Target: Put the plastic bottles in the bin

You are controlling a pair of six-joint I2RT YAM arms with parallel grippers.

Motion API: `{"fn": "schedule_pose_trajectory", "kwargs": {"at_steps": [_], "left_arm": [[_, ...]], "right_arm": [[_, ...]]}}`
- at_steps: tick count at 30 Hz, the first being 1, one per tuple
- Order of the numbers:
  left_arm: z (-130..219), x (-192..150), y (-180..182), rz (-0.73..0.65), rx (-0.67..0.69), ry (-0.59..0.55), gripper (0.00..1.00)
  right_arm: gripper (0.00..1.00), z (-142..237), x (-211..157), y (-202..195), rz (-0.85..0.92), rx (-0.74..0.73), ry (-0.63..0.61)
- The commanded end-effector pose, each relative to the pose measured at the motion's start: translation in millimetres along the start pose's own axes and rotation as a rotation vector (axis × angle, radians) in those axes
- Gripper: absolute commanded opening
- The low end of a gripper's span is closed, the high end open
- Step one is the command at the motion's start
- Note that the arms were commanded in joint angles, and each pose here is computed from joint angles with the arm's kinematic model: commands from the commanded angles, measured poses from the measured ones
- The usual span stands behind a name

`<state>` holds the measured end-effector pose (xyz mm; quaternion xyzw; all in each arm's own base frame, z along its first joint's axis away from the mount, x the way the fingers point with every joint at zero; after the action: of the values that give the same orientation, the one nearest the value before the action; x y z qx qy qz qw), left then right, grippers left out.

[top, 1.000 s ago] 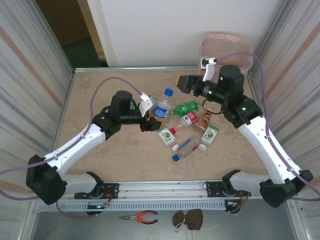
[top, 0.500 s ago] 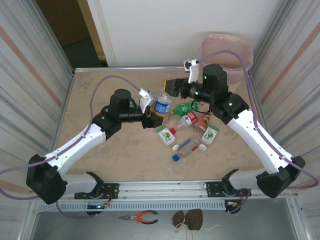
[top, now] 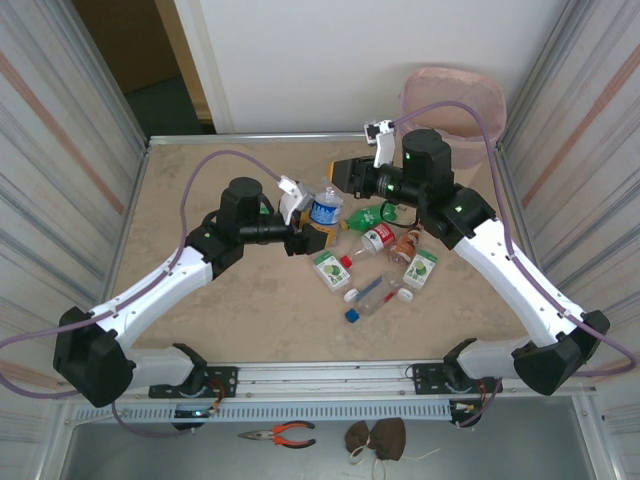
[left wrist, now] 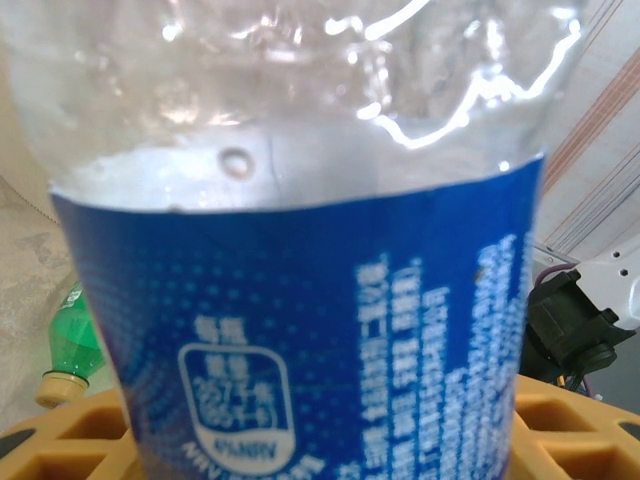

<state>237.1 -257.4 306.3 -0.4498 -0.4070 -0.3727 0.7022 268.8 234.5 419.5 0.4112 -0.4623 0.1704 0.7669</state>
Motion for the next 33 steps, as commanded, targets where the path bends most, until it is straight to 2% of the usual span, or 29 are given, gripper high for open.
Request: {"fn": "schedule_pose_trajectory", "kwargs": {"at_steps": [1, 10, 15, 26, 29, 33], "left_arm": [[2.5, 9.7, -1.2, -0.017, -0.014, -0.035, 0.52], [9.1, 16.3, -5.9, -0.045, -0.008, -0.087, 0.72], [18.0, 16.9, -7.6, -0.057, 0.038, -0.105, 0.75], [35.2, 13.9, -13.4, -0.063, 0.102, -0.120, 0.75], [39.1, 13.6, -14.9, -0.065, 0.115, -0.123, 0.75], [43.0, 12.7, -16.3, -0.066, 0.129, -0.128, 0.75]], "right_arm": [[0.27, 4.5, 12.9, 7.8, 0.028, -0.002, -0.036], [0.25, 15.3, 30.7, -0.4, 0.048, -0.098, -0.085], [0.25, 29.7, 56.6, -19.6, 0.052, -0.168, -0.144], [0.25, 88.2, 144.4, -93.9, 0.083, -0.429, -0.394], [0.25, 96.9, 165.0, -114.6, 0.105, -0.492, -0.434], [0.25, 97.0, 181.3, -149.4, 0.121, -0.567, -0.429]]}}
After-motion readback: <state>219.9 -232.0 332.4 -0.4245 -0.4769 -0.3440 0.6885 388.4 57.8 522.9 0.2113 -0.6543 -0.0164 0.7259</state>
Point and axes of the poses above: each hand's point on the last joint's axis, 136 mm out from that joint toward the fingers, its own z axis back along the fingers, its own y axis along the line the jaws close on, x = y × z, the point moved 6 cm from there along z, back along the fingers, and after that the axes turned 4 degrees about z, right-handed, at the moved point
